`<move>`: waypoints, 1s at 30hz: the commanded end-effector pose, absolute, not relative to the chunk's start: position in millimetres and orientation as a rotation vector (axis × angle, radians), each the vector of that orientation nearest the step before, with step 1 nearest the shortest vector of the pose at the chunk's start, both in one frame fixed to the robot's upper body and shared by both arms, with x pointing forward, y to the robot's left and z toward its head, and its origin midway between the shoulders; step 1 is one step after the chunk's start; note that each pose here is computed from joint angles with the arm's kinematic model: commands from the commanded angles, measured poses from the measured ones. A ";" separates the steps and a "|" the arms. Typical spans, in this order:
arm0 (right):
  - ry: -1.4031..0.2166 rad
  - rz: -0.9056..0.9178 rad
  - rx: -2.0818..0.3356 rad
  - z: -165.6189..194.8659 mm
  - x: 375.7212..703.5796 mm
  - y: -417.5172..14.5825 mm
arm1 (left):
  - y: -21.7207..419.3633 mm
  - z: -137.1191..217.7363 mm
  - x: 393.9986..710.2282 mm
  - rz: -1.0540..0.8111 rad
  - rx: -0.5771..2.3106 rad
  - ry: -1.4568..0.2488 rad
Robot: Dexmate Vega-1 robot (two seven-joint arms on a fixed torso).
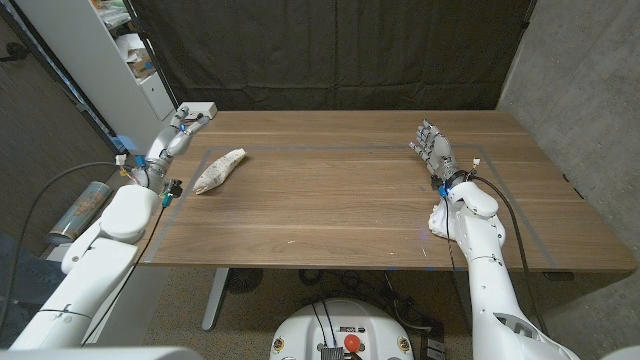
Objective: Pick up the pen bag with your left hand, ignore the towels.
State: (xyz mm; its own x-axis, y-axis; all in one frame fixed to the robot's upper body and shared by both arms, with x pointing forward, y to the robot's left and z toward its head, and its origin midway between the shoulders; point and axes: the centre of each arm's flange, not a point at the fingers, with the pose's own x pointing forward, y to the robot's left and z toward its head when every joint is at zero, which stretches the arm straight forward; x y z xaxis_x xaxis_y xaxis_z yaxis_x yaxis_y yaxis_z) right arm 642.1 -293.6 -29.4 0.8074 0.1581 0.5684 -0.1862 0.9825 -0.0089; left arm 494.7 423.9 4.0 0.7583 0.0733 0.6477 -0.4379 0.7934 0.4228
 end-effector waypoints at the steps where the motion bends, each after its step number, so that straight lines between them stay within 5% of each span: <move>1: -0.602 0.181 0.040 -27.3 640.2 -290.9 | 439.5 1.8 486.3 0.346 0.617 -0.636; 30: -0.586 0.169 0.032 -34.6 630.5 -287.8 | 431.9 5.4 493.2 0.533 1.003 -0.559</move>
State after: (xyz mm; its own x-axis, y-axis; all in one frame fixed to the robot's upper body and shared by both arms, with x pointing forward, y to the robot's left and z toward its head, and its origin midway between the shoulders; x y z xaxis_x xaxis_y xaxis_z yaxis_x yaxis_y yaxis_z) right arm 633.4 -289.2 -33.8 0.8154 0.1497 0.5593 -0.1731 0.9848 -0.0111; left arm 489.1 429.9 7.0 0.7514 0.1330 0.6464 -0.6083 0.5193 0.6002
